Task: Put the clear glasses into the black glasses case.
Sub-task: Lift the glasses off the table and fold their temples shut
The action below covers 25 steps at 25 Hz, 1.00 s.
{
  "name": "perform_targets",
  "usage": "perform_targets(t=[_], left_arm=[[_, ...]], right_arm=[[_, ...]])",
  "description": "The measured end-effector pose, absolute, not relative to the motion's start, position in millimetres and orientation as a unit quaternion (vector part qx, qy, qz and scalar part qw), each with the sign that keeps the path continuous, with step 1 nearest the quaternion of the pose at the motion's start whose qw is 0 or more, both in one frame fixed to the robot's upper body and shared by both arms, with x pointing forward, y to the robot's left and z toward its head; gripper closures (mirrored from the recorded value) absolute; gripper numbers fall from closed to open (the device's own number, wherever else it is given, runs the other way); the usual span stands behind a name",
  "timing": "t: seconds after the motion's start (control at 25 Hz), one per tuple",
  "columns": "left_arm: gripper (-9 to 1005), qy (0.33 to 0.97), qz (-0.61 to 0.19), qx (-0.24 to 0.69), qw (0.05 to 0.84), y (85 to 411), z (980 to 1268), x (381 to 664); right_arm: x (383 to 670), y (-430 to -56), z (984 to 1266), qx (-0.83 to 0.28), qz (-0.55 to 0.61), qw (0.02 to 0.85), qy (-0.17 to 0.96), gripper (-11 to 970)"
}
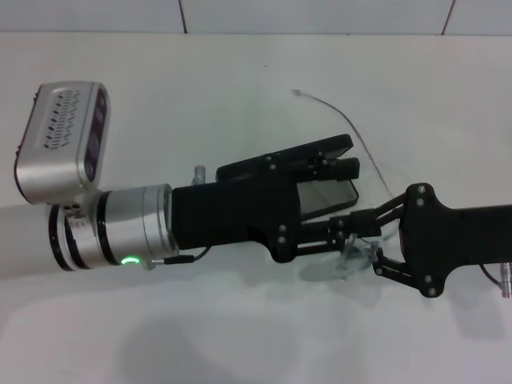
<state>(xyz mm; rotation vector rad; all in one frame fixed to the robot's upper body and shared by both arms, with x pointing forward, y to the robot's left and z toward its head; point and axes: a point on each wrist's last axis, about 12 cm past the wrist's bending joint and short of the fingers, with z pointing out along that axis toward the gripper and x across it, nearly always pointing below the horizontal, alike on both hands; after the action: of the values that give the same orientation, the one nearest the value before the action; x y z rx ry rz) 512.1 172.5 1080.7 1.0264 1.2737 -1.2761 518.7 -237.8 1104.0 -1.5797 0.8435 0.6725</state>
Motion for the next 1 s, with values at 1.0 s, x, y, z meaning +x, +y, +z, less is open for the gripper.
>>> perform_targets(t=[1.0], left_arm=[[361, 0.549, -0.5, 0.379, 0.552, 208, 1081, 515]], right_arm=[[480, -239, 1118, -0.682, 0.37, 0.589, 0.225, 842]])
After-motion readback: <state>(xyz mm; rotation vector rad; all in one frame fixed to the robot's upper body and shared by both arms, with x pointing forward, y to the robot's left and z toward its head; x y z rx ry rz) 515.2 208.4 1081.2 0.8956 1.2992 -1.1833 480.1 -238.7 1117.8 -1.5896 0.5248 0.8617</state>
